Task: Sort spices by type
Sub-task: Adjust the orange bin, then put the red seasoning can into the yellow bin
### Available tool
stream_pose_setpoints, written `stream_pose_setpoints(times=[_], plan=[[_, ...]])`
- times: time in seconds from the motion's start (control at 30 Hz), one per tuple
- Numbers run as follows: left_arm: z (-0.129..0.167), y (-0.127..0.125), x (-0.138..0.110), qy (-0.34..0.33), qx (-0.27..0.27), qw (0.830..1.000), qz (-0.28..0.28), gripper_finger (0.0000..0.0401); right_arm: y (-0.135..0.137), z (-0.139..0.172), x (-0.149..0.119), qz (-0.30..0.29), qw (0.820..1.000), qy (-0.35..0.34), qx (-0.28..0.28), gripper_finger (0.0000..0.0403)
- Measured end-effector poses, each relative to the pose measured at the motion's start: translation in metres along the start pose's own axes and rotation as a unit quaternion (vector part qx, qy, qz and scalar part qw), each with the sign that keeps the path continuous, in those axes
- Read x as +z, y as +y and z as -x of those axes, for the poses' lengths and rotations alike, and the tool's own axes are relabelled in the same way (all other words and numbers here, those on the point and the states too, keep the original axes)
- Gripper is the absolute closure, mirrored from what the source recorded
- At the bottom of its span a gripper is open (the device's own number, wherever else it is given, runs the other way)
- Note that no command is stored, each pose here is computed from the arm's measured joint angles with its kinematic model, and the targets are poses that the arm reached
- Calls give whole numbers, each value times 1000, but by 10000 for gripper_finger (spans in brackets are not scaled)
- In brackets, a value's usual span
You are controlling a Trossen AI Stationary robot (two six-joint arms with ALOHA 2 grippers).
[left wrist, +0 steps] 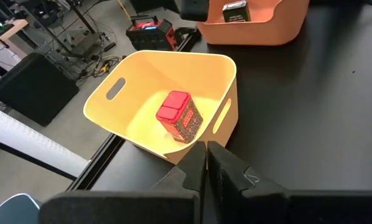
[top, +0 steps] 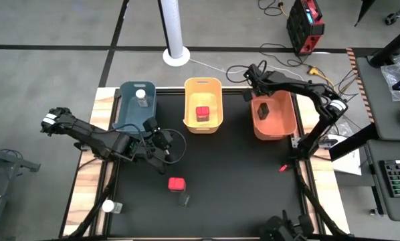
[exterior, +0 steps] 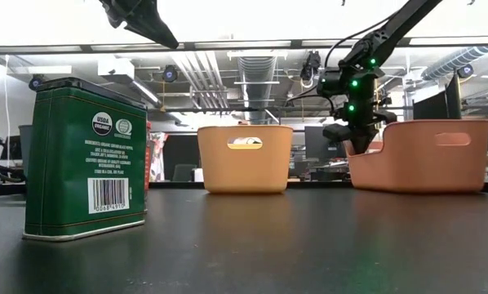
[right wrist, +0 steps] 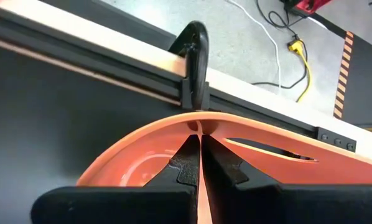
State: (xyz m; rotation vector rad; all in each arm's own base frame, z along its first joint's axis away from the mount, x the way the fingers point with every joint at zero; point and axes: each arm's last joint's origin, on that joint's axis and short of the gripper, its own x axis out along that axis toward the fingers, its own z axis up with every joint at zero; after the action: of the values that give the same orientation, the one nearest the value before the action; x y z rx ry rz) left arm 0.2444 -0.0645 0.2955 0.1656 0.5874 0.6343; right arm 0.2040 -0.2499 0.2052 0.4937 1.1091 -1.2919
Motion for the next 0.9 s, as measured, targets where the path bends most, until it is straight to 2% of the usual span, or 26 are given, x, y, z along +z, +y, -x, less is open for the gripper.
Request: stream_pose_setpoints(times=[0.43, 0.7, 0.8, 0.9], plan=[[0, 0, 0, 0, 0, 1000, 0, 401, -6, 8, 2, 1, 1000, -12, 1, 394], [0, 0, 0, 0, 0, 1000, 2, 401, -11, 35, -2, 0, 999, -32, 17, 394], [0, 0, 0, 0, 0, 1000, 9, 401, -6, 57, -9, -3, 997, -39, 65, 394], [0, -1, 0, 1, -7, 1000, 17, 401, 8, 86, -21, 23, 990, -60, 124, 394]])
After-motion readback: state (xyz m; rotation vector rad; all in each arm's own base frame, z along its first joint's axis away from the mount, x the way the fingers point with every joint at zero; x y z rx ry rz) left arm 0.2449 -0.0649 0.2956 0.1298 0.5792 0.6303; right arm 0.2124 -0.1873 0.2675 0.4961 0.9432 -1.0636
